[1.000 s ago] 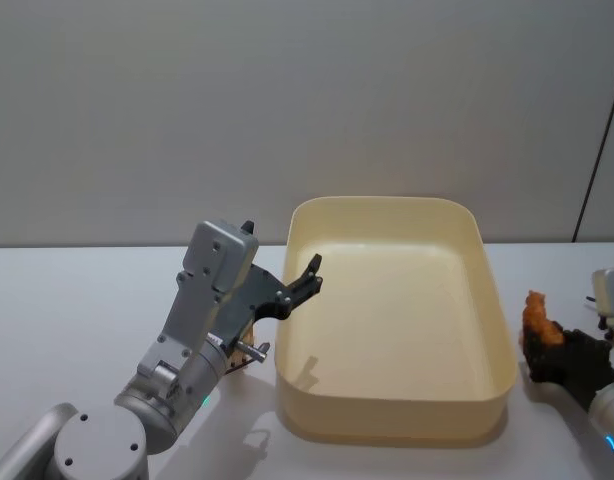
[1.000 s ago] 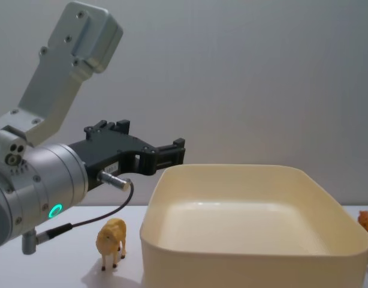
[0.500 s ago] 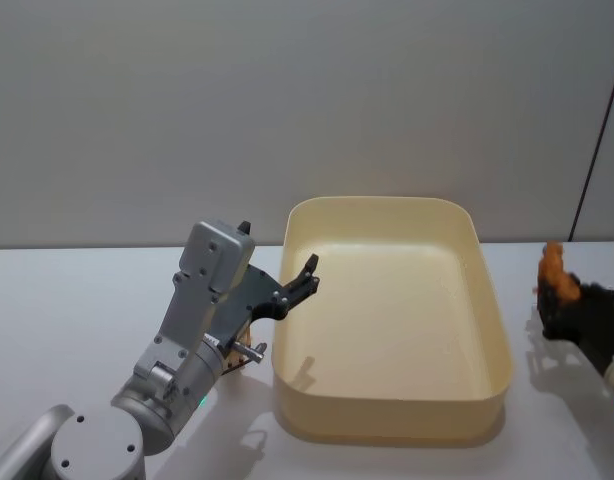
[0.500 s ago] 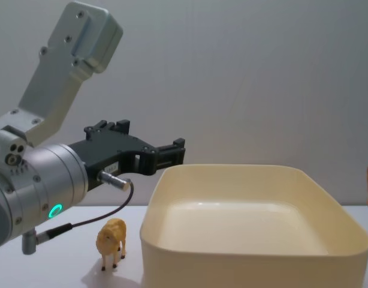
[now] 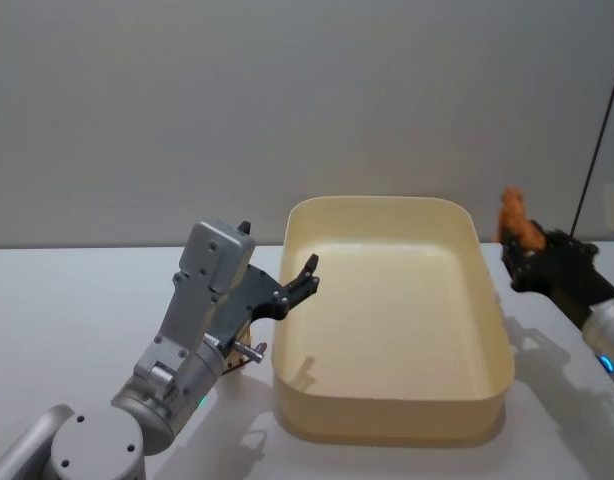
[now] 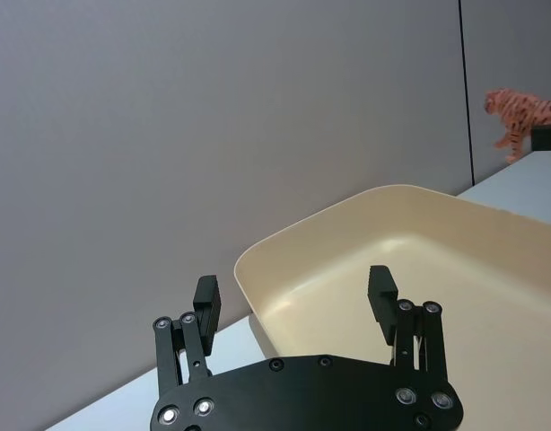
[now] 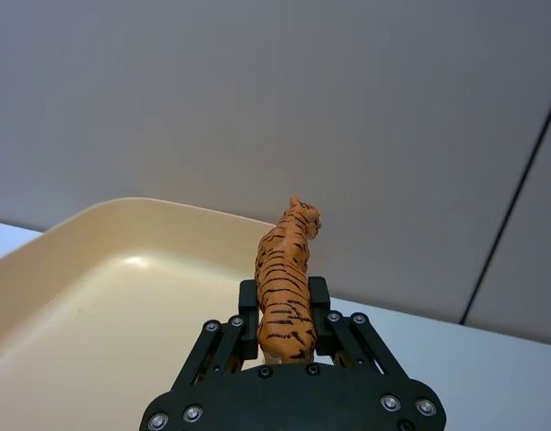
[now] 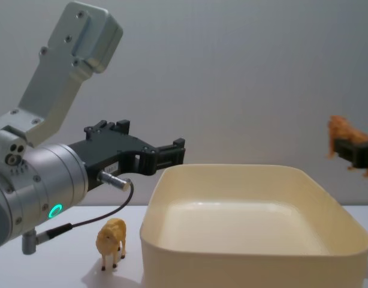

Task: Pick up the toy alternately with two hands and place it into the central storage box.

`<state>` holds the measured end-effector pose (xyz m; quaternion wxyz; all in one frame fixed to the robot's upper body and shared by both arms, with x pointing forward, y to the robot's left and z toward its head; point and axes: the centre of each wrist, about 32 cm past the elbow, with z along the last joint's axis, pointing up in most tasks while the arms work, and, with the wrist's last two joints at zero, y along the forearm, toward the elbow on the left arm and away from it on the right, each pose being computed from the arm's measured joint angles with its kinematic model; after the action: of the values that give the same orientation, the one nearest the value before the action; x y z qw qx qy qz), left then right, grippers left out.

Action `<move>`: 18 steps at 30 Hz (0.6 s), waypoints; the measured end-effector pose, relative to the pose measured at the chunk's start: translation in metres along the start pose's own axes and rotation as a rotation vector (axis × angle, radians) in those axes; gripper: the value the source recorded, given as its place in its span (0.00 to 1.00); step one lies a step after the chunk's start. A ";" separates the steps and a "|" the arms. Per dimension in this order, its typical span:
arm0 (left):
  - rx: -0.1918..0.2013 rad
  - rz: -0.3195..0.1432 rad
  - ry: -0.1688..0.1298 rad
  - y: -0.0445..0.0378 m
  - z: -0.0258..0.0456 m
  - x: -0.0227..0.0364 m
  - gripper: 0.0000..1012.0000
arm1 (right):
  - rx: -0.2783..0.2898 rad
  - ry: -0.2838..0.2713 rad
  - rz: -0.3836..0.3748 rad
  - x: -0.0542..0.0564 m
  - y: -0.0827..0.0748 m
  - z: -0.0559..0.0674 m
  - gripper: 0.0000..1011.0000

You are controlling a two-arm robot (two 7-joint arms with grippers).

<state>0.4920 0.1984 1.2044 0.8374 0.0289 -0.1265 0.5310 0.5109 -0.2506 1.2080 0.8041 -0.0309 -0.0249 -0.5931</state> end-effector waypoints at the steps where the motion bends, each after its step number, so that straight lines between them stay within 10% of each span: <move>1: 0.000 0.000 0.000 0.0000 0.0000 0.0000 0.99 | 0.003 0.002 0.009 0.000 0.002 0.002 0.30; 10: 0.000 0.000 0.000 0.0000 0.0000 0.0000 0.99 | 0.012 0.029 0.141 -0.006 0.033 0.013 0.31; 18: 0.000 0.000 0.000 0.0000 0.0000 0.0000 0.99 | -0.008 0.059 0.265 -0.013 0.068 0.018 0.54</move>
<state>0.4920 0.1984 1.2044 0.8374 0.0289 -0.1265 0.5310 0.5723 -0.2166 1.2237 0.8758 -0.0198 0.0052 -0.4823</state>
